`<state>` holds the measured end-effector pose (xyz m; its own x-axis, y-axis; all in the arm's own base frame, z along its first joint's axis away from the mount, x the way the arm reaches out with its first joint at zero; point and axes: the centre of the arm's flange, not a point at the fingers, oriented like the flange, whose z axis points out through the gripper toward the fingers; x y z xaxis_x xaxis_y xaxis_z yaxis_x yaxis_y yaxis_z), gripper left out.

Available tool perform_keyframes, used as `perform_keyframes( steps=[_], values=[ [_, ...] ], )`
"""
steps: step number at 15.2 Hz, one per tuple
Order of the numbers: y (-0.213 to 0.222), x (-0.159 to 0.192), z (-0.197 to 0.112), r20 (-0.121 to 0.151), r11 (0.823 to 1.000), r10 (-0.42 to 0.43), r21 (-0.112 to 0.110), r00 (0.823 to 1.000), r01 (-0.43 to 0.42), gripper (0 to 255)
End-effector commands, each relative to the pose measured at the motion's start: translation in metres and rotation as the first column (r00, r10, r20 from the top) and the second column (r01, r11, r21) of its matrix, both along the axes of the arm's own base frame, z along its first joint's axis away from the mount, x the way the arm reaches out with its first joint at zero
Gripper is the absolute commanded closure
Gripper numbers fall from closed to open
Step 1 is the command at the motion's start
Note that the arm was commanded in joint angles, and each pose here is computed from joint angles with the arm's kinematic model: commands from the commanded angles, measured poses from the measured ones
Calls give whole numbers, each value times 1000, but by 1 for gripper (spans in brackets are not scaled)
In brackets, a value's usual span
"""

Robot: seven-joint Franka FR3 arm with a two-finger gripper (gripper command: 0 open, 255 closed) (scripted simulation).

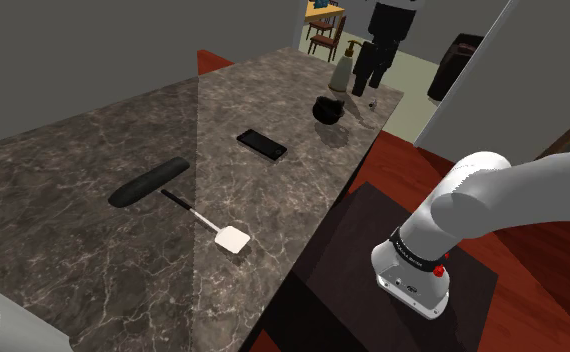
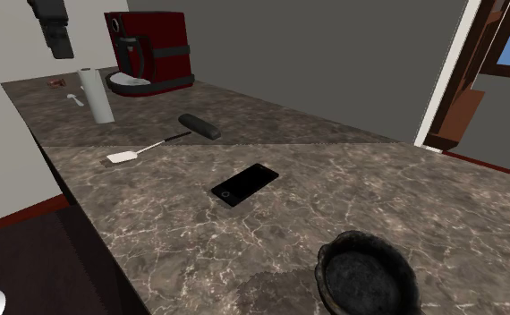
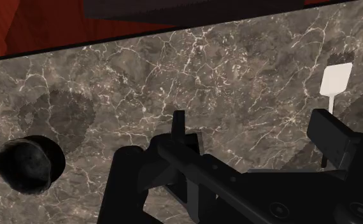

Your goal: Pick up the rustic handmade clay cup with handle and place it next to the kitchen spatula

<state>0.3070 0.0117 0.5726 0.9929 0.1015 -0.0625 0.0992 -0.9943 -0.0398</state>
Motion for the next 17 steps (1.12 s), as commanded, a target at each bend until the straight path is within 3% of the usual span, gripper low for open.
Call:
perform_keyframes(
  steps=[1,17],
  values=[
    [0,0,0,0,1000,0,0,1000,0,0],
    [-171,97,-88,-8,995,92,33,996,-92,0]
  ],
)
